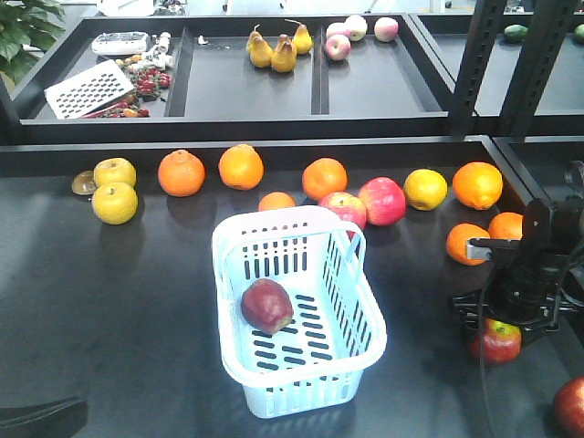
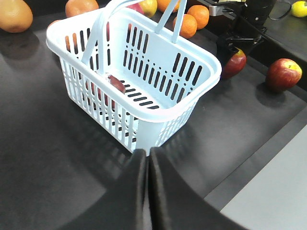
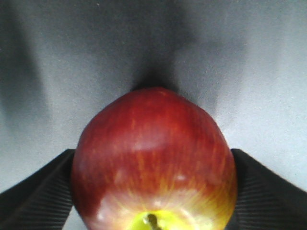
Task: Pick three apples into basket with both arms
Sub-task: 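Move the right gripper back to a second red apple and grasp it, then carry the second red apple into the basket and open the right gripper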
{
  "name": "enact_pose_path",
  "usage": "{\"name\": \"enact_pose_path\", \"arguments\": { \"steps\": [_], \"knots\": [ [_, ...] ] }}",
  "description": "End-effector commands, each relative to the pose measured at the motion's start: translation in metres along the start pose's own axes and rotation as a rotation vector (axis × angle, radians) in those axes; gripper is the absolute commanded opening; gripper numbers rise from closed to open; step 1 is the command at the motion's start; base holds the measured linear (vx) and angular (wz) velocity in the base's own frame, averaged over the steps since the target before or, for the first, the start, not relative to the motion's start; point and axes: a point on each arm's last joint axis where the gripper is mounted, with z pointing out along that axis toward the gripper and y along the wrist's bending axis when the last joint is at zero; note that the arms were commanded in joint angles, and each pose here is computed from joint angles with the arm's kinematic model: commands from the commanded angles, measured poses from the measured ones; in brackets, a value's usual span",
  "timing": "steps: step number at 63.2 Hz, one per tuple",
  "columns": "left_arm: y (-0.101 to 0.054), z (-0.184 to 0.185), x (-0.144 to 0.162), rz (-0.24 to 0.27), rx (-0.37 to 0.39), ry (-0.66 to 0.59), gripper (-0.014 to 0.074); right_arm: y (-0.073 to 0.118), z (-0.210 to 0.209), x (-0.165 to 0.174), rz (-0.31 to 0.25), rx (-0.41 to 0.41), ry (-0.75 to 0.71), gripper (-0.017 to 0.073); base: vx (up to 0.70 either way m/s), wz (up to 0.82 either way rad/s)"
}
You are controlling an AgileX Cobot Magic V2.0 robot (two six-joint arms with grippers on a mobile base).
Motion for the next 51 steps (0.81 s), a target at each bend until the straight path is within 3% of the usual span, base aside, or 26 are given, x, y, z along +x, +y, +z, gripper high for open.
{"name": "enact_pose_path", "arguments": {
  "steps": [1, 14, 34, 44, 51],
  "knots": [
    [0.001, -0.002, -0.012, -0.029, -0.017, -0.073, -0.0006, -0.002, -0.038, -0.007, -0.015, 0.005, -0.109, 0.0373, 0.00, 0.00],
    [0.001, -0.002, -0.012, -0.029, -0.017, -0.073, -0.0006, 0.008, -0.092, 0.000, -0.061, -0.055, -0.239, -0.0015, 0.00, 0.00],
    [0.001, -0.002, -0.012, -0.029, -0.018, -0.074, -0.0006, 0.037, -0.181, 0.053, -0.195, -0.289, -0.442, -0.0005, 0.00, 0.00],
    [0.001, -0.002, -0.012, -0.029, -0.018, -0.074, -0.0006, 0.059, -0.187, 0.094, -0.252, -0.472, -0.528, -0.0004, 0.00, 0.00],
    [0.001, -0.002, -0.012, -0.030, -0.018, -0.075, -0.0006, 0.085, -0.186, 0.112, -0.346, -0.578, -0.592, -0.0004, 0.00, 0.00]
  ]
}}
